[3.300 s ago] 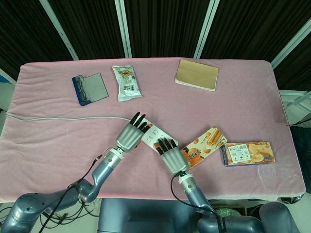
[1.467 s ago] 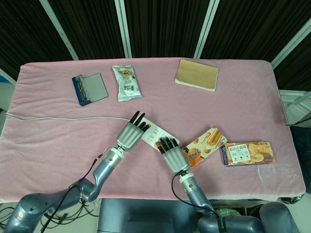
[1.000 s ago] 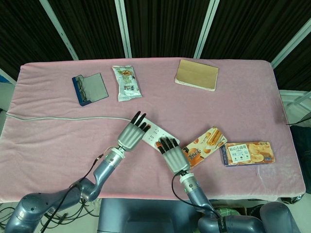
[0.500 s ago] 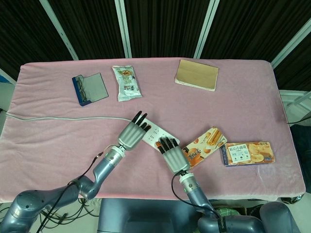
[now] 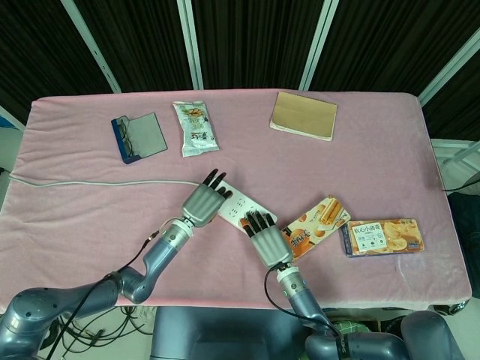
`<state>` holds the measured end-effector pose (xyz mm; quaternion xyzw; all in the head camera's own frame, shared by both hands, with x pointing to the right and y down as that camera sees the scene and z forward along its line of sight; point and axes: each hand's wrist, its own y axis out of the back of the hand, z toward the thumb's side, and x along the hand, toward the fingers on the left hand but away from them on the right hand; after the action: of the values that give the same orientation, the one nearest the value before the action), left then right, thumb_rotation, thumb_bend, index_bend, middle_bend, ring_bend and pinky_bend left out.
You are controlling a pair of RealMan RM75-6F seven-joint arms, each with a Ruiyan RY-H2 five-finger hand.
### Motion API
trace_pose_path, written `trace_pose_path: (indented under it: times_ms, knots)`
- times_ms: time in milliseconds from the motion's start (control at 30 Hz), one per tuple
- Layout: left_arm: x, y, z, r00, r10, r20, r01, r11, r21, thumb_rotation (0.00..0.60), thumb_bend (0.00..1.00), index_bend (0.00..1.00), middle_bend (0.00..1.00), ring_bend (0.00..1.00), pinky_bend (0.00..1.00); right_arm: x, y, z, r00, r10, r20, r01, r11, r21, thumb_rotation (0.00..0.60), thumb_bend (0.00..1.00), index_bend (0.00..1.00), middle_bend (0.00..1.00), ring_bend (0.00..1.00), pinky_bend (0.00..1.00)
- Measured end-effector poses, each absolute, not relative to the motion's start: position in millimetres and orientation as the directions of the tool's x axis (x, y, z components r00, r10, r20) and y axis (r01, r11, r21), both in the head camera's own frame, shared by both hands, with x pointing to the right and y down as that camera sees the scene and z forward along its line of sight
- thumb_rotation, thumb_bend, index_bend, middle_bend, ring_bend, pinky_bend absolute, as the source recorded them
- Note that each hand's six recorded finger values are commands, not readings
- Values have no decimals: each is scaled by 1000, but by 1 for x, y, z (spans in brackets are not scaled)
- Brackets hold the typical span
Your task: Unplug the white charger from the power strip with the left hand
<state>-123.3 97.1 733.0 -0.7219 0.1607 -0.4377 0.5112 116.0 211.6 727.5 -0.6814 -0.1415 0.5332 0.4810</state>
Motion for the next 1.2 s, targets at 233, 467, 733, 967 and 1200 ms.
trace_pose_path:
  times_ms: [233,467,733,967,1200]
  knots:
    - [-121,91,730,551,-675,491,202,-463,-863,600,610,534,461,54,0,113,214,727,405,697,-592,-333,-491,-805,600,405,175,80,72,166]
    - [-122,88,732,528,-655,540,243,-493,-835,600,609,534,459,54,0,112,215,727,414,685,-599,-343,-492,-800,600,404,195,112,82,166]
    - [-119,82,725,503,-651,568,258,-514,-818,600,610,536,461,54,0,111,215,727,422,673,-607,-358,-491,-794,600,405,196,121,85,166]
    - [-115,76,716,498,-669,552,232,-510,-828,600,610,538,464,61,0,113,215,728,421,662,-620,-369,-499,-784,600,405,197,122,85,165]
    - [-113,74,709,507,-676,534,235,-488,-841,600,616,535,464,61,0,114,215,728,421,652,-630,-376,-507,-776,600,404,197,123,85,166]
